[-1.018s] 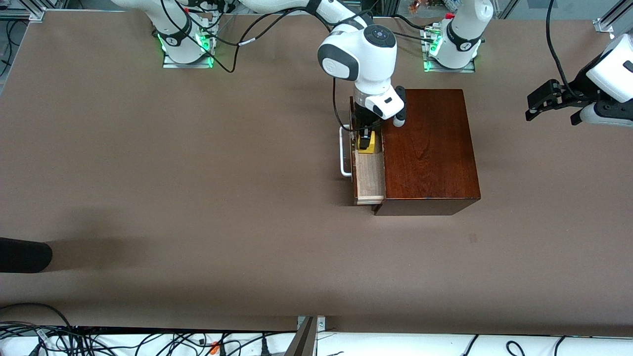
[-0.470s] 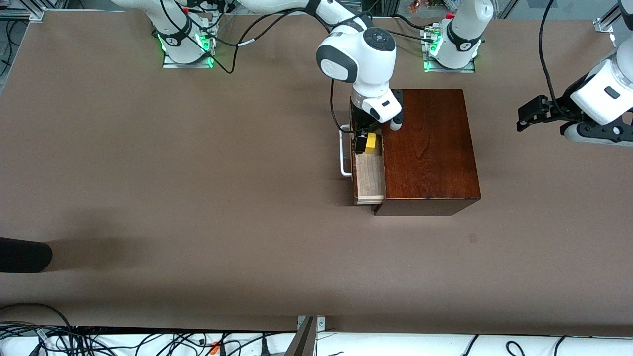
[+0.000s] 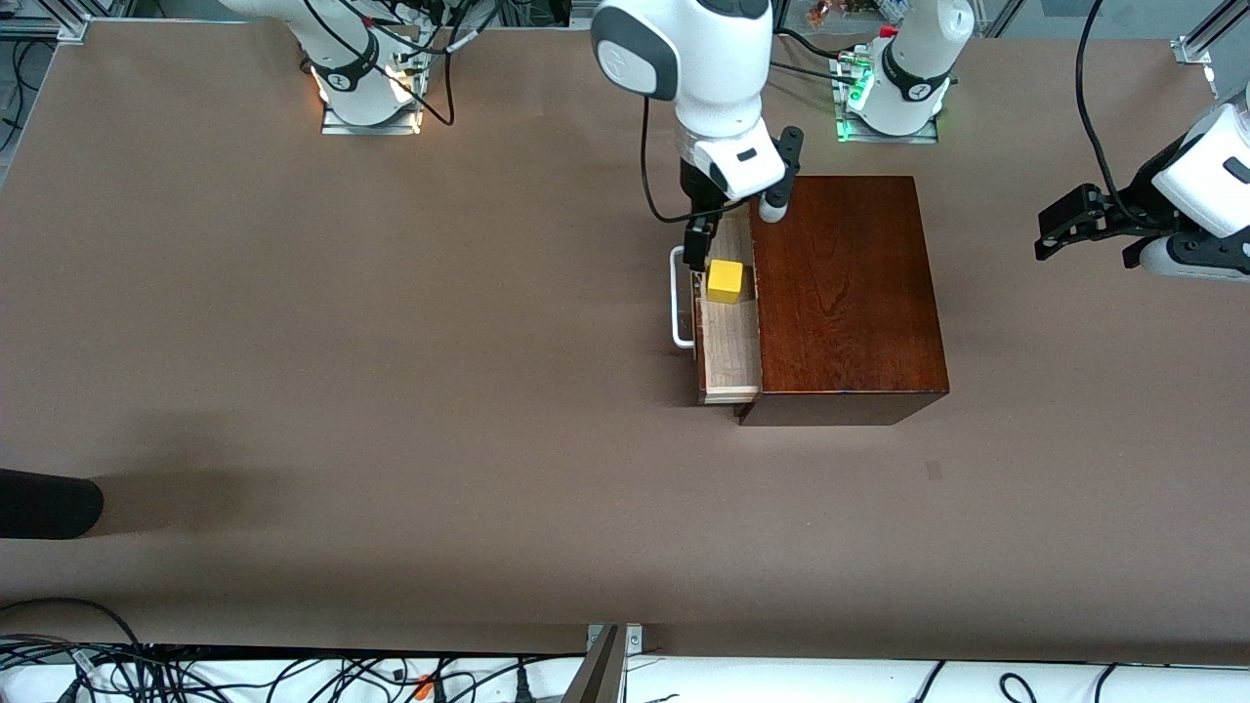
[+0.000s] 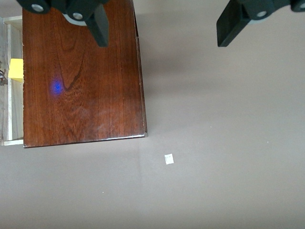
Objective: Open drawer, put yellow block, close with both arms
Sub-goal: 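Open the right gripper and withdraw it to the rest pose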
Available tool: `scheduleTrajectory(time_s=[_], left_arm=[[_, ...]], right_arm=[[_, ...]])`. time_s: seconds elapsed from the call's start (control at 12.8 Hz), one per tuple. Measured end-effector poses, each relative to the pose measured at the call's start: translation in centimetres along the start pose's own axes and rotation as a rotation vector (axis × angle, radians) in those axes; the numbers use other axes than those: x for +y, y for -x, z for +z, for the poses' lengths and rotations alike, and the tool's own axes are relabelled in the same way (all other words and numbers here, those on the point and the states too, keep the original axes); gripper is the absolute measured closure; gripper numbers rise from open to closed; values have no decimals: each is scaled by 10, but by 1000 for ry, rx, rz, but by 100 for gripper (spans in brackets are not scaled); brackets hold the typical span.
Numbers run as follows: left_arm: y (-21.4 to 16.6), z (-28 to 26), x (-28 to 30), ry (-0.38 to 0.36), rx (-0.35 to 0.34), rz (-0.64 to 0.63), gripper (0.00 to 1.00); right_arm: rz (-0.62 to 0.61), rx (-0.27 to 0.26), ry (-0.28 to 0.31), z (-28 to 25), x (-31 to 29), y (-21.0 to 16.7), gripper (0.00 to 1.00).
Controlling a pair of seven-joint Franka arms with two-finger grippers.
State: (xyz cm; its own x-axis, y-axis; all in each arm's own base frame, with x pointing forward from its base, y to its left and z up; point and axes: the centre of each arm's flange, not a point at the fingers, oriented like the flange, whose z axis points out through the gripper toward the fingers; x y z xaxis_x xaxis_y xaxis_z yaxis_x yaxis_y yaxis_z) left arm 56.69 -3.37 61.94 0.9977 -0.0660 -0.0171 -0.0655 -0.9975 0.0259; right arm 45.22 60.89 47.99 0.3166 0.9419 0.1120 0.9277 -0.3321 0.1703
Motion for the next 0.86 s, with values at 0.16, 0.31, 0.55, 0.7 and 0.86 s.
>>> scheduleTrajectory(time_s=[0.16, 0.31, 0.55, 0.7, 0.86], left_arm=[[0, -1, 1, 0, 1, 1, 0], [1, -1, 1, 0, 0, 2, 0], [1, -2, 1, 0, 0, 3, 0], [1, -2, 2, 0, 0, 3, 0], [1, -2, 2, 0, 0, 3, 0]], right_arm=[[103, 10, 4, -40, 64, 32, 0], [211, -8, 2, -73, 133, 80, 0], [364, -83, -63, -109, 206, 161, 0], [490, -73, -96, -127, 256, 221, 0], [606, -65, -122, -137, 292, 278, 0]])
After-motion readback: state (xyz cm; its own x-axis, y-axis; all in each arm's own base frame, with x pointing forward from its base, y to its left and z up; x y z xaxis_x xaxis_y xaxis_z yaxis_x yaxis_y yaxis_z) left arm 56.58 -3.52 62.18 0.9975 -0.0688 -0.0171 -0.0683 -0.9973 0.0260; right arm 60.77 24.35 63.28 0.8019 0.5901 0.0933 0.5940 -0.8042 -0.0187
